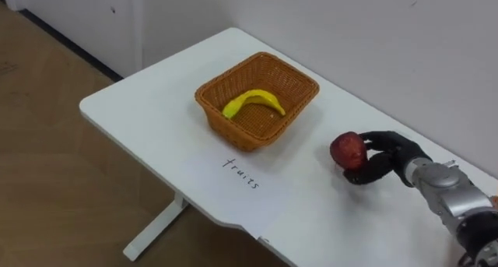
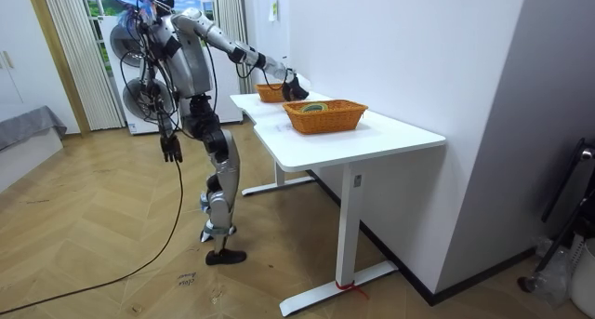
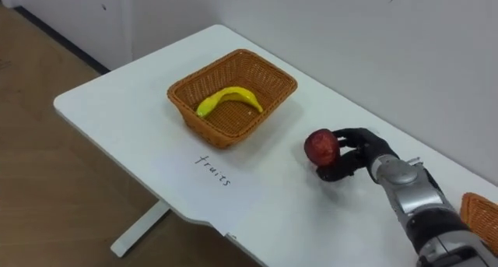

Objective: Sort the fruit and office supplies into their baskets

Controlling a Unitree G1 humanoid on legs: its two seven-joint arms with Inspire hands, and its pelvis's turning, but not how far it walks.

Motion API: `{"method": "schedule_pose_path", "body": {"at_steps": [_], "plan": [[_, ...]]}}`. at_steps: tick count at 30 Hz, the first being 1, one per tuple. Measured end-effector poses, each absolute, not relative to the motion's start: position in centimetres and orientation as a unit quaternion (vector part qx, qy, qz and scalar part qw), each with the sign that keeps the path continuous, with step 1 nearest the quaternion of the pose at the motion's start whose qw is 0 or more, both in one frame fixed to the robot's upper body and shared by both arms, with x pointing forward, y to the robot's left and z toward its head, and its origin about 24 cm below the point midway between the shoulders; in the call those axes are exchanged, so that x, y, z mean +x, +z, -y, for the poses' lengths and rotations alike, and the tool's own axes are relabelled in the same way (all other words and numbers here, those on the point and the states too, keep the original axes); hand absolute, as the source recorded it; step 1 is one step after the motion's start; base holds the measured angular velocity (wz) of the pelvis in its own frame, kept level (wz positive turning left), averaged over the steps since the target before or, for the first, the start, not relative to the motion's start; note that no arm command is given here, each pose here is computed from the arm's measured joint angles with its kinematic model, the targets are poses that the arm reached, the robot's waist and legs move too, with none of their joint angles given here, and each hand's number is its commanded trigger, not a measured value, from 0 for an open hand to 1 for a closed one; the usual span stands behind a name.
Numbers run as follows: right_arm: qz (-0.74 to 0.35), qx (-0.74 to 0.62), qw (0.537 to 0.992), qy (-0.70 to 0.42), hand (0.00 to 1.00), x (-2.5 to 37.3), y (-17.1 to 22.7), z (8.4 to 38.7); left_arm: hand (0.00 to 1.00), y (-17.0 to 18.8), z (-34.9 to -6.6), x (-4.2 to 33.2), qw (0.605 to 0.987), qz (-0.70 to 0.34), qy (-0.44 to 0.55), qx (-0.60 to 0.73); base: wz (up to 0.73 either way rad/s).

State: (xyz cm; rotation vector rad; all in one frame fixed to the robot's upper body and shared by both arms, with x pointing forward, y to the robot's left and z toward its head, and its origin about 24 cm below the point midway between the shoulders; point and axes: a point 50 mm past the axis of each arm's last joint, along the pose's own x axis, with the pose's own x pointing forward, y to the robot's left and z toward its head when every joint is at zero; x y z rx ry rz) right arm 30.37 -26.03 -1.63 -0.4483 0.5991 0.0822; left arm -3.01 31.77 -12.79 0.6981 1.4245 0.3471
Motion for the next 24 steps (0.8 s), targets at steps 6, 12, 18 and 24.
{"method": "schedule_pose_path", "body": {"at_steps": [6,12,18,24], "plan": [[-0.222,-0.253,0.939,0.078,1.0,32.0,1.0,23.8,0.0,-12.4,-32.1,-3.7,0.685,-0.638,0.18,0.3,0.01],[-0.19,-0.255,0.944,0.089,1.0,32.5,2.5,23.2,0.0,-12.4,-31.6,-4.4,0.687,-0.639,0.179,0.295,0.05],[-0.185,-0.255,0.944,0.092,1.0,32.6,2.7,23.0,0.0,-12.4,-31.6,-4.5,0.685,-0.642,0.179,0.294,0.08],[-0.184,-0.255,0.945,0.093,1.0,32.6,2.7,22.9,0.0,-12.5,-31.6,-5.1,0.678,-0.651,0.178,0.292,0.01]]}}
